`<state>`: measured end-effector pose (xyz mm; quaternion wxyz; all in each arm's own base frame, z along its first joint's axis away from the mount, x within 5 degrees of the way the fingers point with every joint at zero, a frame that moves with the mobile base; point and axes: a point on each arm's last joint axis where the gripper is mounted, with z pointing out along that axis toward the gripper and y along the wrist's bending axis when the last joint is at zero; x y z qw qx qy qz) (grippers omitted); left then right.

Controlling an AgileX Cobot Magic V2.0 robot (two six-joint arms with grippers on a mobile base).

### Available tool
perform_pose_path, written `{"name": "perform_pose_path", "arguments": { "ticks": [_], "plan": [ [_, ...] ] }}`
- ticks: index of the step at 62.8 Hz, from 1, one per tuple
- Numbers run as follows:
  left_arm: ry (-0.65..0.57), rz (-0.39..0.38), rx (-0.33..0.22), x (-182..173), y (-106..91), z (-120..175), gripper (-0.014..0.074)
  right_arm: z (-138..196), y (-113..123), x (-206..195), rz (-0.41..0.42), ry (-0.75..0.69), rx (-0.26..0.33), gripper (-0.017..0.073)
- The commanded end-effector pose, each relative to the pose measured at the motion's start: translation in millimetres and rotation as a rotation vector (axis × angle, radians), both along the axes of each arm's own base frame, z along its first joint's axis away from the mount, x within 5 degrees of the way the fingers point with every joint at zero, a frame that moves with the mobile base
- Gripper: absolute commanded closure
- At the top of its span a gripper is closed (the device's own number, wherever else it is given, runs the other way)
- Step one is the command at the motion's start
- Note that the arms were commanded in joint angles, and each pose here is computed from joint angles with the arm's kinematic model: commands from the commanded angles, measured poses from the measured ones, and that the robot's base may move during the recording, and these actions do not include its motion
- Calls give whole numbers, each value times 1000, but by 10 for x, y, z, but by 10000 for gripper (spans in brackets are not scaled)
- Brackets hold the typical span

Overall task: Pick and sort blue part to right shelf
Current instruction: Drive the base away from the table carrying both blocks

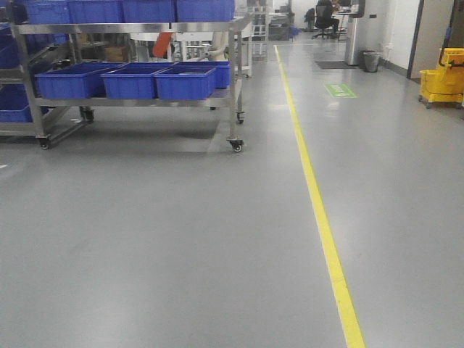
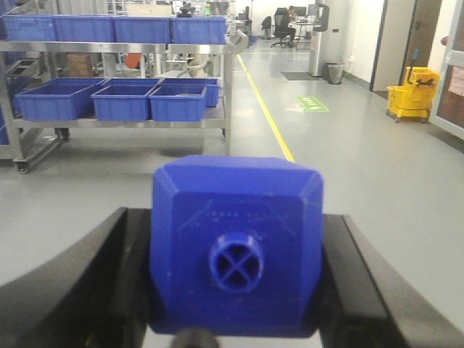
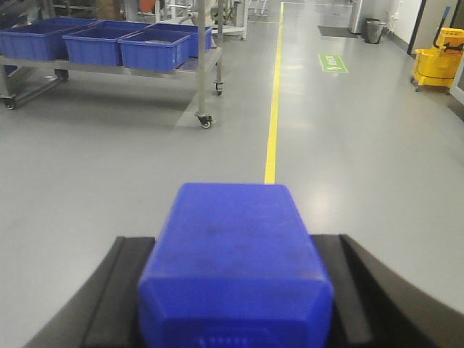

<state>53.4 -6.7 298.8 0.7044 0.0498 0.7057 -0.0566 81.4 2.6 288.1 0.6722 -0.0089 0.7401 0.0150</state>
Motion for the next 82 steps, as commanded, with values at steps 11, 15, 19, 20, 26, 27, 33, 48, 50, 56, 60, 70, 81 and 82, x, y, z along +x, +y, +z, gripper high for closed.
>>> {"name": "perform_pose_path", "arguments": {
  "ticks": [11, 15, 19, 20, 26, 27, 33, 48, 50, 56, 60, 70, 81, 82],
  "plan": [
    [-110, -8, -13, -17, -5, 174, 187, 176, 3, -1, 3, -114, -9, 180],
    [-110, -8, -13, -17, -5, 174, 187, 176, 3, -1, 3, -114, -9, 180],
    [-110, -8, -13, -17, -5, 174, 187, 176, 3, -1, 3, -114, -9, 180],
    [-110, -8, -13, -17, -5, 174, 187, 176, 3, -1, 3, -114, -9, 180],
    [-110, -8, -13, -17, -5, 174, 187, 176, 3, -1, 3, -114, -9, 180],
    [-110, -8, -13, -17, -5, 174, 187, 176, 3, -1, 3, -114, -9, 180],
    [-110, -8, -13, -17, -5, 174, 187, 176, 3, -1, 3, -114, -9, 180],
    [-110, -8, -13, -17, -5, 174, 187, 176, 3, -1, 3, -114, -9, 180],
    [-110, -8, -13, -17, -5, 174, 187, 176, 3, -1, 3, -114, -9, 180],
    [-110, -8, -13, -17, -5, 174, 187, 176, 3, -1, 3, -114, -9, 180],
    [-110, -8, -13, -17, -5, 174, 187, 176, 3, -1, 3, -114, -9, 180],
    [-110, -8, -13, -17, -5, 174, 187, 176, 3, -1, 3, -114, -9, 180],
    [-110, -8, -13, -17, -5, 174, 187, 176, 3, -1, 3, -114, -9, 180],
    [-110, -8, -13, -17, -5, 174, 187, 176, 3, -1, 3, -114, -9, 180]
  ]
}}
